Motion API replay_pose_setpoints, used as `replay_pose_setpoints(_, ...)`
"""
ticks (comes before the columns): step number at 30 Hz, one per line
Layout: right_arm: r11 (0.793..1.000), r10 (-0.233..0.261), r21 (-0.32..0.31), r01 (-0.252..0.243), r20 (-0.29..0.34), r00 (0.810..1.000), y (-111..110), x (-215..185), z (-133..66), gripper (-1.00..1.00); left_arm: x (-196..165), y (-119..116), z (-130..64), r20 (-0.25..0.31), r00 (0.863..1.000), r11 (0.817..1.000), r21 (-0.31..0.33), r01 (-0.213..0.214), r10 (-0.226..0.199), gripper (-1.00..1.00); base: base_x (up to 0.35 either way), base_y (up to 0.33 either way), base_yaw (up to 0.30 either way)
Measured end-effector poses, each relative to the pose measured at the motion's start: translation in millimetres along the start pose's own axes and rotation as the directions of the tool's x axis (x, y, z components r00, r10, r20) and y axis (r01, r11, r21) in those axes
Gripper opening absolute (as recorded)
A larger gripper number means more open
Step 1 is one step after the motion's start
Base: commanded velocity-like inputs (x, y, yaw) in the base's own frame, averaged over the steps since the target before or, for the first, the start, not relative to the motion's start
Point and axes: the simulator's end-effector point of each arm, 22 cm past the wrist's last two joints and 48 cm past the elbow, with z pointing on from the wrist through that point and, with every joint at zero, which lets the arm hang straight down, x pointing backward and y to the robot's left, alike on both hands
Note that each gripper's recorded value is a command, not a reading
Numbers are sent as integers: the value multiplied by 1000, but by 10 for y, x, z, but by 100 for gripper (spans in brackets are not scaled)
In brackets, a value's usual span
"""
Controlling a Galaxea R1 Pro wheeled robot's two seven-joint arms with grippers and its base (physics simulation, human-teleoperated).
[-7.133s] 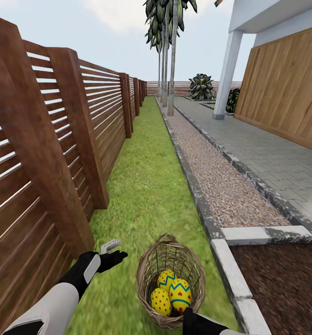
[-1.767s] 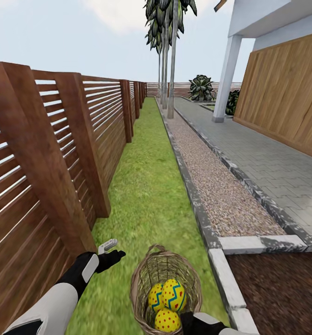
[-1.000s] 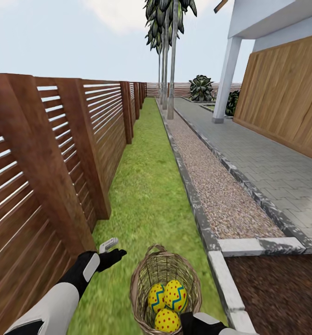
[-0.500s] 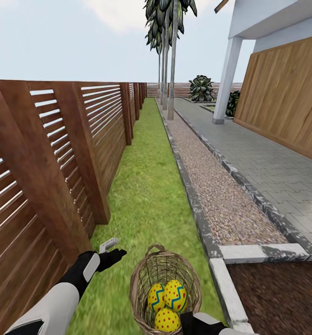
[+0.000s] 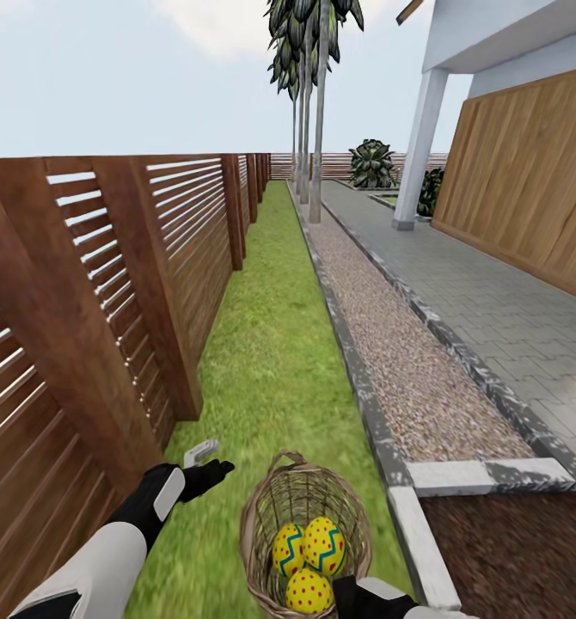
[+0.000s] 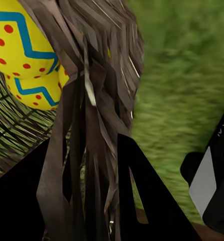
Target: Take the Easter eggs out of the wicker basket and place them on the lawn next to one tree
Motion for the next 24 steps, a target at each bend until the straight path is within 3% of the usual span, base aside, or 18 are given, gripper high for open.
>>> replay_pose_setpoints(11,1000,0,0,0,0,1000,3,13,-133,-100,-67,31,-134,5,1000,1000,-13,-2,2,100,305,0,0)
replay_pose_setpoints(21,1000,-23,-2,23,4,1000,9,17,-243,-100,-10,77,-220,-13,1000,1000,-29,-10,9,100,22,0,0)
replay_pose_setpoints(24,1000,-24,-2,24,5,1000,9,20,-275,-100,183,242,-220,-57,998,998,-59,-5,1,100,0,0,0)
